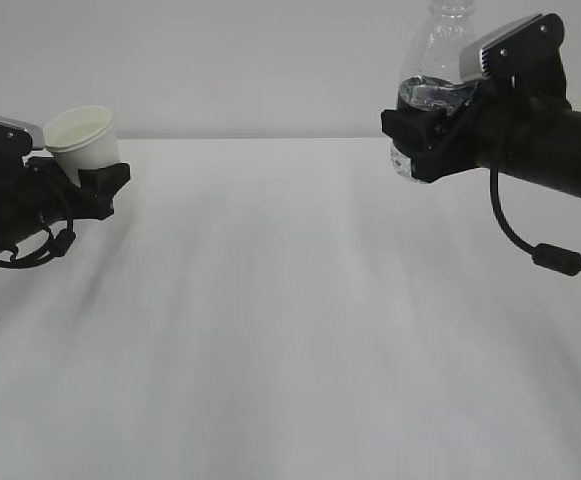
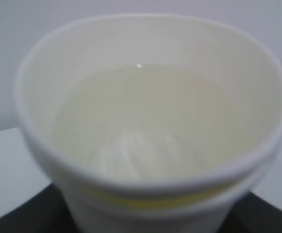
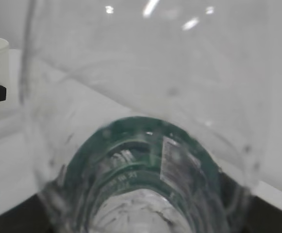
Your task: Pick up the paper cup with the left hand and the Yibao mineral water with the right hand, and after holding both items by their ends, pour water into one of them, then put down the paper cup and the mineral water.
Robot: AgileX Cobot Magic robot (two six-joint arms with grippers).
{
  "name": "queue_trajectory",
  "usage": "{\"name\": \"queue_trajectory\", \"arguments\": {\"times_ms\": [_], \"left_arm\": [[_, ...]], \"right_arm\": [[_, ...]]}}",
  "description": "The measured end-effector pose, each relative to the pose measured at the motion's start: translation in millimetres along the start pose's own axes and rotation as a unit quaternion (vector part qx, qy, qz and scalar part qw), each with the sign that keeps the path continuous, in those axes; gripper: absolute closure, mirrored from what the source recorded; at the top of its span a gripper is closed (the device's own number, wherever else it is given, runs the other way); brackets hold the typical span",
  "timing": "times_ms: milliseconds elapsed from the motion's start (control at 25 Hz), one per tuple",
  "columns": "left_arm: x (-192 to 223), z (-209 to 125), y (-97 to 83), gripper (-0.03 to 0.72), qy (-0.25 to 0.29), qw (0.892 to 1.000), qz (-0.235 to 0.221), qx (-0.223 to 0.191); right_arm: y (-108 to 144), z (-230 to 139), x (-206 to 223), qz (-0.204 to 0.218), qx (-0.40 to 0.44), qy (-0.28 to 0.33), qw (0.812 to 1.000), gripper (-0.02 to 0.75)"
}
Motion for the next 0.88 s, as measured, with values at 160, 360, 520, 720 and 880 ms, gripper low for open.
{"name": "queue_trajectory", "arguments": {"times_ms": [160,360,520,720,880], "left_arm": [[-0.1,3.6,2.9,0.260,-0.011,1.000,0.009,0.006],[-0.1,3.4,4.8,0.260,-0.013,1.000,0.014,0.008],[-0.2,4.3,8.5,0.260,-0.017,1.000,0.025,0.007],[0.1,-8.2,16.6,0.260,-0.010,0.999,0.039,-0.004],[0.5,-20.1,22.3,0.260,-0.003,0.999,0.050,-0.014]], "right_arm": [[-0.1,-1.6,0.0,0.000,0.000,0.005,1.000,0.303],[-0.1,-1.5,0.0,0.000,0.000,0.005,1.000,0.303],[-0.3,-1.5,0.0,-0.001,0.001,0.005,1.000,0.303],[-0.3,-1.5,0.0,-0.001,0.001,0.005,1.000,0.303],[-0.3,-1.8,0.0,-0.001,0.001,0.005,1.000,0.303]]}}
Point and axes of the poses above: a point on each arm's last joint axis where the gripper is mounted, x pointing out along that axis toward the gripper, y along the wrist's bending axis when the last joint is at zero, z = x × y, the point moved 7 cm from there along x, pointing out along that axis toward the gripper, and after that the axes turned 15 degrees about -x, right-handed, at the moved point
